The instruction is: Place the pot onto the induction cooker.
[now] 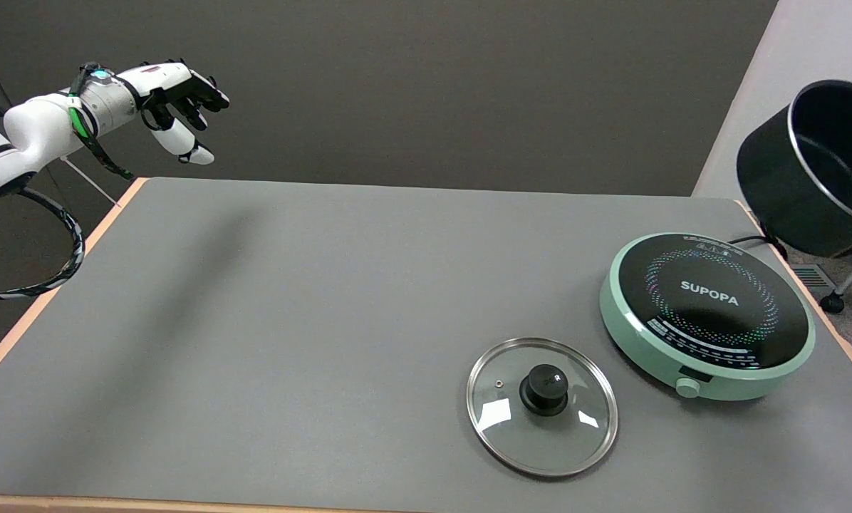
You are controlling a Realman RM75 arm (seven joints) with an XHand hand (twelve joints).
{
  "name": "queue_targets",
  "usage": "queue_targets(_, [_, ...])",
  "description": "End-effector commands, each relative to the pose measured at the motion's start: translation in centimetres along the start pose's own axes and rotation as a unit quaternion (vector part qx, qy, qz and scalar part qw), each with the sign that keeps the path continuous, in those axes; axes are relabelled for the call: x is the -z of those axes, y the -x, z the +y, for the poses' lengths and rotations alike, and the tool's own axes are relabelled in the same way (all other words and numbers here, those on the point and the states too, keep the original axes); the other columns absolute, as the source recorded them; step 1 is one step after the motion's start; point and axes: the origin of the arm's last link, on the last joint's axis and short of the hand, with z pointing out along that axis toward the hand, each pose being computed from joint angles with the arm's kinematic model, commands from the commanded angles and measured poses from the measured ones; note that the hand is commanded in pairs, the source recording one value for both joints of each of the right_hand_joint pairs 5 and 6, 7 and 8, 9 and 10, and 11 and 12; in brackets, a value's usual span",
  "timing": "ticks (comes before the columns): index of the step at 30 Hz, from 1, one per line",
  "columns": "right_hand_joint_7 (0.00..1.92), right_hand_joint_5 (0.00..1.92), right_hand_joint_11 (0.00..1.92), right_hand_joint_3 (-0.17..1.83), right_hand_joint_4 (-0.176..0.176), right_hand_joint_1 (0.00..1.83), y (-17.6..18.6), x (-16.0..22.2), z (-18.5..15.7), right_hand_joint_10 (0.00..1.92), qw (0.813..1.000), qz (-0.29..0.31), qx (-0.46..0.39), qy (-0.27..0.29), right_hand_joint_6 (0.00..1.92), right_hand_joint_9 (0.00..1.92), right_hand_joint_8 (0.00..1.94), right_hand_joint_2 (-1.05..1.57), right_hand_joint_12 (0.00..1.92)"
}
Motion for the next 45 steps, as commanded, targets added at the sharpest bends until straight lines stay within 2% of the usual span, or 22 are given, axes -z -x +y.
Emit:
queue_targets(1, [1.92, 1.92, 1.92, 0.84, -0.034, 1.04, -1.8, 0.5, 0.6, 1.92, 0.995, -0.068, 0.065, -0.035, 1.92, 1.92, 1.92, 1.23, 1.92])
queue_targets(7, [1.92, 1.92, 1.92, 0.84, -0.034, 1.05, -2.1, 0.3, 0.7, 1.92, 0.991, -0.071, 0.108, -0.035, 1.92, 1.92, 1.92, 1.23, 1.92])
queue_targets(12, [1.92, 1.92, 1.92, 0.85, -0.034, 1.05, -0.8, -0.3, -0.3, 1.92, 0.985, -0.092, 0.133, -0.051, 1.92, 1.92, 1.92, 1.22, 1.92])
queue_targets(19, [1.92, 1.92, 1.92, 0.86, -0.034, 1.06, 0.4, -1.2, -1.0, 1.92, 0.980, -0.113, 0.162, -0.036, 1.92, 1.92, 1.92, 1.22, 1.92])
queue_targets(25, [1.92, 1.92, 1.92, 0.88, -0.035, 1.07, 2.0, -1.5, -2.0, 1.92, 0.976, -0.132, 0.168, -0.044, 1.92, 1.92, 1.92, 1.21, 1.92])
queue_targets(34, [1.92, 1.92, 1.92, 0.90, -0.035, 1.07, 2.0, -1.6, -2.1, 1.92, 0.976, -0.132, 0.171, -0.038, 1.92, 1.92, 1.92, 1.22, 1.92])
queue_targets(45, [1.92, 1.92, 1.92, 0.91, -0.036, 1.07, 3.5, -0.8, -2.2, 1.92, 0.981, -0.137, 0.130, -0.045, 1.92, 1.92, 1.92, 1.23, 1.92])
